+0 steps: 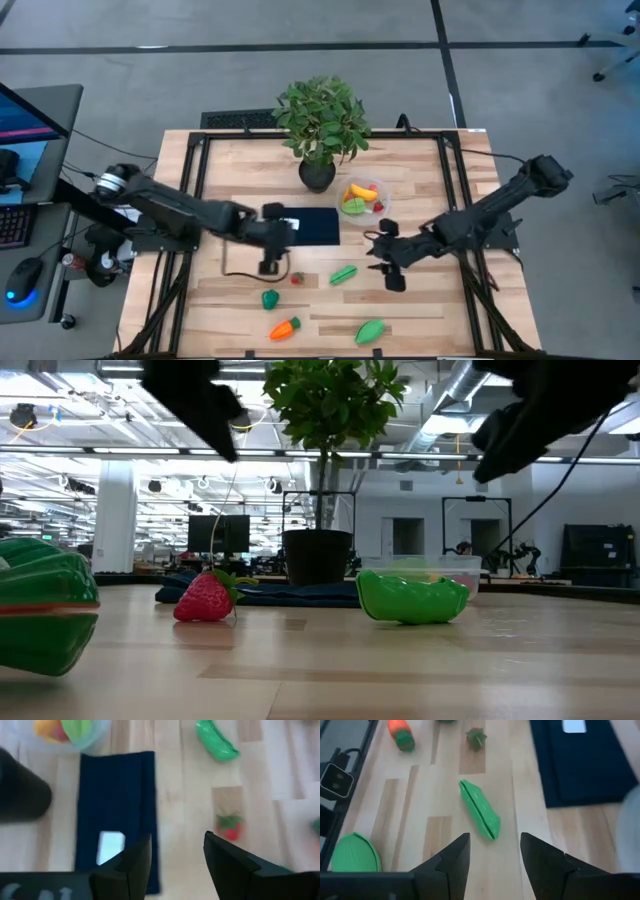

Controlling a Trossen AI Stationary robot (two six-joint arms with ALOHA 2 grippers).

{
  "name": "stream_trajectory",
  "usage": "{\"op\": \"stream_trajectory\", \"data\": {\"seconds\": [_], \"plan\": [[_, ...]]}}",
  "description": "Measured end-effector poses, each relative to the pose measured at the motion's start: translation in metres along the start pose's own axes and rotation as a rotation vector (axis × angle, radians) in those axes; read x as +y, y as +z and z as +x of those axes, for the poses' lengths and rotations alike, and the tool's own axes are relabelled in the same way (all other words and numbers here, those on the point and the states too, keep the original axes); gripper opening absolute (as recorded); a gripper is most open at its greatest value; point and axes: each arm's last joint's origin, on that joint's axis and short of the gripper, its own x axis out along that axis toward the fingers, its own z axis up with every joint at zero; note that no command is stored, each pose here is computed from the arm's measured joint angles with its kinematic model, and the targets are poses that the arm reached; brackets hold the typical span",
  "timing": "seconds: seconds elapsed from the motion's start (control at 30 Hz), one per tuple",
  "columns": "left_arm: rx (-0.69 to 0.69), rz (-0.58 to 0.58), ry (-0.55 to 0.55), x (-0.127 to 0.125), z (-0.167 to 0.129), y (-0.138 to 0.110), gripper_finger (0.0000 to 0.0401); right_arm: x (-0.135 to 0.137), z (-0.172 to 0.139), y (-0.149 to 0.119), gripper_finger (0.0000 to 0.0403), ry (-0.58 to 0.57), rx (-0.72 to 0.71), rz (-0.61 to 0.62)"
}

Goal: Pick and placing Produce into tupperware
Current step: Put the green pea into the transparent container

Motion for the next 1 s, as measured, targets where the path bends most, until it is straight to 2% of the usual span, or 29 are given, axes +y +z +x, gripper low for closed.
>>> {"op": "stream_trajectory", "data": {"seconds": [0.23, 0.4, 0.5, 0.63, 0.8, 1.0], "plan": [[-0.113, -0.17, 0.044, -0.015, -0.036, -0.054, 0.0171, -0.015, 0.02, 0.012, 0.0166, 0.131, -0.014, 0.019], [-0.251, -0.275, 0.069, -0.016, -0.056, -0.081, 0.0171, -0.019, 0.037, 0.018, 0.0166, 0.253, -0.045, 0.028], [-0.298, -0.319, 0.075, -0.015, -0.063, -0.093, 0.0171, -0.019, 0.051, 0.019, 0.0166, 0.288, -0.071, 0.023], [-0.325, -0.362, 0.068, -0.014, -0.068, -0.105, 0.0171, -0.018, 0.068, 0.016, 0.0166, 0.288, -0.073, -0.015], [-0.29, -0.349, 0.078, -0.014, -0.07, -0.112, 0.0171, -0.017, 0.087, 0.006, 0.0168, 0.279, -0.039, -0.047], [-0.272, -0.335, 0.091, -0.013, -0.069, -0.114, 0.0171, -0.017, 0.1, 0.001, 0.0202, 0.278, -0.038, -0.032]]}}
